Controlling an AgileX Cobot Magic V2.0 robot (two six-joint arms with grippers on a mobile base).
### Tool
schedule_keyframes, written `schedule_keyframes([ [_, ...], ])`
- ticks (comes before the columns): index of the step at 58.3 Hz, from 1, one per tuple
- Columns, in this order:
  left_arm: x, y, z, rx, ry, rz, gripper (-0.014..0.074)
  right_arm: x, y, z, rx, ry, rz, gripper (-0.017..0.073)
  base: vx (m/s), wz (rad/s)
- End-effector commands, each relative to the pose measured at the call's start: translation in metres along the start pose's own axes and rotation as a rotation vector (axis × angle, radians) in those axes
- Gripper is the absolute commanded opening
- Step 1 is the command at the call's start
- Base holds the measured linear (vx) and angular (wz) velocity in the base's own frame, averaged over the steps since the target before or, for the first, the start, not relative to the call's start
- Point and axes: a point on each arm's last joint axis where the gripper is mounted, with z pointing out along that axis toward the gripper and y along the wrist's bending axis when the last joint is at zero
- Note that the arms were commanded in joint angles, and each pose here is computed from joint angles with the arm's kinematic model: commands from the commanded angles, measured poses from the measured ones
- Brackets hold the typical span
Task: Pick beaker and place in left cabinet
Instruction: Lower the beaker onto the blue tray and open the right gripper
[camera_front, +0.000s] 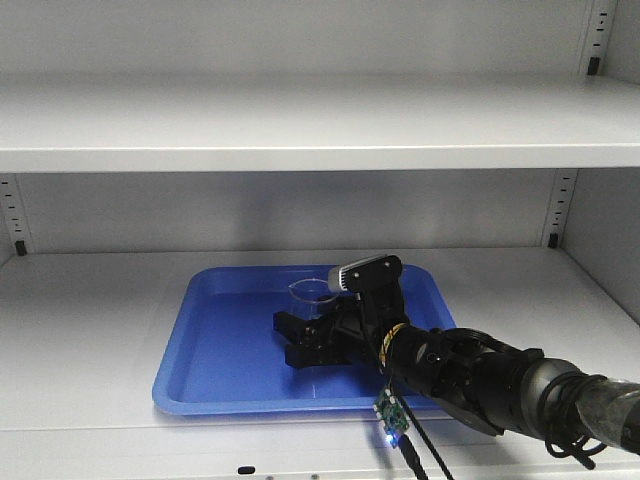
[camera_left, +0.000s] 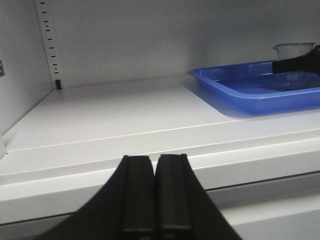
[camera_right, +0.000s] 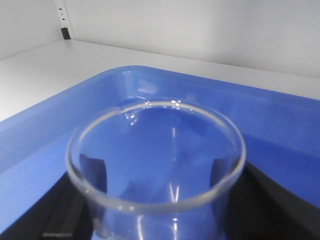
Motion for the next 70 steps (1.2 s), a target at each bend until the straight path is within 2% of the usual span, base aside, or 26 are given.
schedule_keyframes([
  [1, -0.003, 0.0, -0.001, -0.007, -0.086, -0.011, 0.0001, -0.033, 0.001, -0.012, 0.016, -0.071, -0.012, 0.0505, 0.0, 0.0],
  [7, -0.003, 0.0, -0.001, -0.007, -0.086, -0.011, 0.0001, -0.04, 0.0, -0.017, 0.049, -0.054, -0.017, 0.0596, 0.0, 0.0],
  [14, -0.003, 0.0, -0.001, -0.007, -0.086, -0.011, 0.0001, -0.048, -0.002, -0.025, 0.1, -0.024, -0.024, 0.0638, 0.0, 0.0],
  [32, -0.003, 0.0, -0.001, -0.007, -0.086, -0.011, 0.0001, -0.065, 0.002, -0.037, 0.093, -0.051, -0.065, 0.0593, 0.0, 0.0],
  [37, -0.003, 0.0, -0.001, -0.007, -0.086, -0.011, 0.0001, -0.068, 0.003, -0.039, 0.092, -0.047, -0.049, 0.0578, 0.0, 0.0],
  [48, -0.003, 0.0, -0.001, -0.007, -0.086, -0.011, 0.0001, -0.075, 0.008, -0.045, 0.067, -0.039, -0.082, 0.0574, 0.0, 0.0],
  [58, -0.003, 0.0, -0.001, -0.007, -0.086, -0.011, 0.0001, -0.086, 0.012, -0.054, 0.05, -0.048, -0.081, 0.0574, 0.0, 0.0],
  [70, -0.003, 0.0, -0.001, -0.007, -0.086, -0.011, 0.0001, -0.104, 0.018, -0.068, 0.045, -0.082, -0.124, 0.0574, 0.0, 0.0],
])
